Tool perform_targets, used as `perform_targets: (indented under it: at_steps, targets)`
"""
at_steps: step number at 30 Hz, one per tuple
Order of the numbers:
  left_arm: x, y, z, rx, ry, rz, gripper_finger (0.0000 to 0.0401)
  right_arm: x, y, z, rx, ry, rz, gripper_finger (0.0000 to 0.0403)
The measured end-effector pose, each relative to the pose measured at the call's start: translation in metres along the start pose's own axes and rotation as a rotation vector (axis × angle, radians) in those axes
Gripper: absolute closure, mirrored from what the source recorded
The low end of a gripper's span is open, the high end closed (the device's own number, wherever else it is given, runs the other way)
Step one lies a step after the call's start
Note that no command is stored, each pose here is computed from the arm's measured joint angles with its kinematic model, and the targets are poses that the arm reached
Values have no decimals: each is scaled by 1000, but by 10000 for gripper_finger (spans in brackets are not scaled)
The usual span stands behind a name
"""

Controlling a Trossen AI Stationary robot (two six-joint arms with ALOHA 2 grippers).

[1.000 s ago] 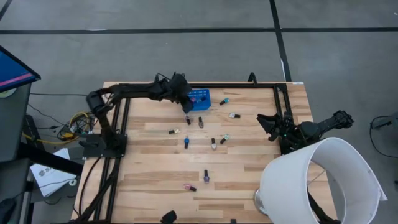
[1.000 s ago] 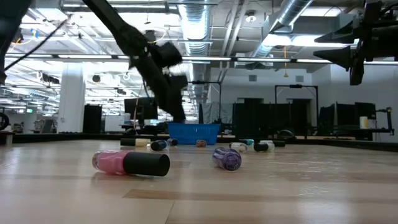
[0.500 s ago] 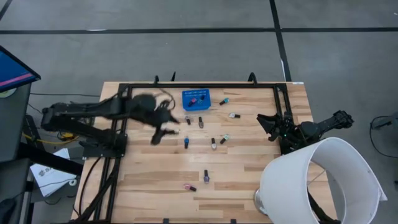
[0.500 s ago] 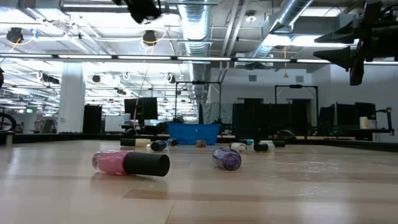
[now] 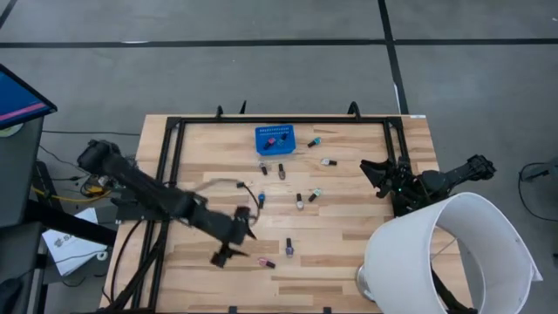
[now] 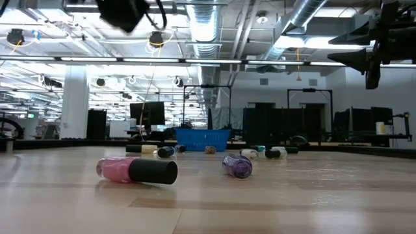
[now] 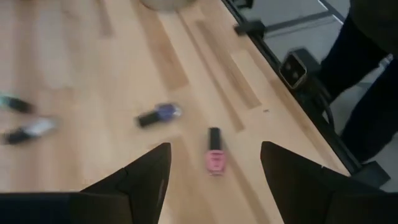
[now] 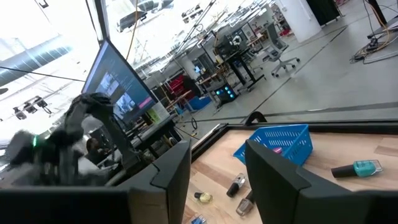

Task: Pick & Place Nail Polish
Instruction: Put the light pink nail polish bottle into the blue basket

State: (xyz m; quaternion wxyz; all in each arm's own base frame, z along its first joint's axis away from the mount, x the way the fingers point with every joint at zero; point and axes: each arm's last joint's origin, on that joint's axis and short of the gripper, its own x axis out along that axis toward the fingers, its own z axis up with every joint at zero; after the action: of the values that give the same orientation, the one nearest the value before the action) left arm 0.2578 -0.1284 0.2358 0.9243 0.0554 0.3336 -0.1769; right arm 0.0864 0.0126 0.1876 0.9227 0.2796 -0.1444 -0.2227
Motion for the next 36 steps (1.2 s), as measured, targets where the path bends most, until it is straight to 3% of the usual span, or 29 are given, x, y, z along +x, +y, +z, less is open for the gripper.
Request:
perform_targets:
  at_steps: [7,13,27,36]
  targets:
    - [70,-16,-31,6,5,-13,159,0,0,0,-3,1,-1,258]
    - [106,-17,-48,9,-18,-16,157,0,0,0,-4,1,-1,261]
    - [136,-21,-73,-16,33,-7,164,0,0,0,-1,1,2,260]
    - [155,-32,-90,-28,-8,35,179,0,0,0,-1,2,2,259]
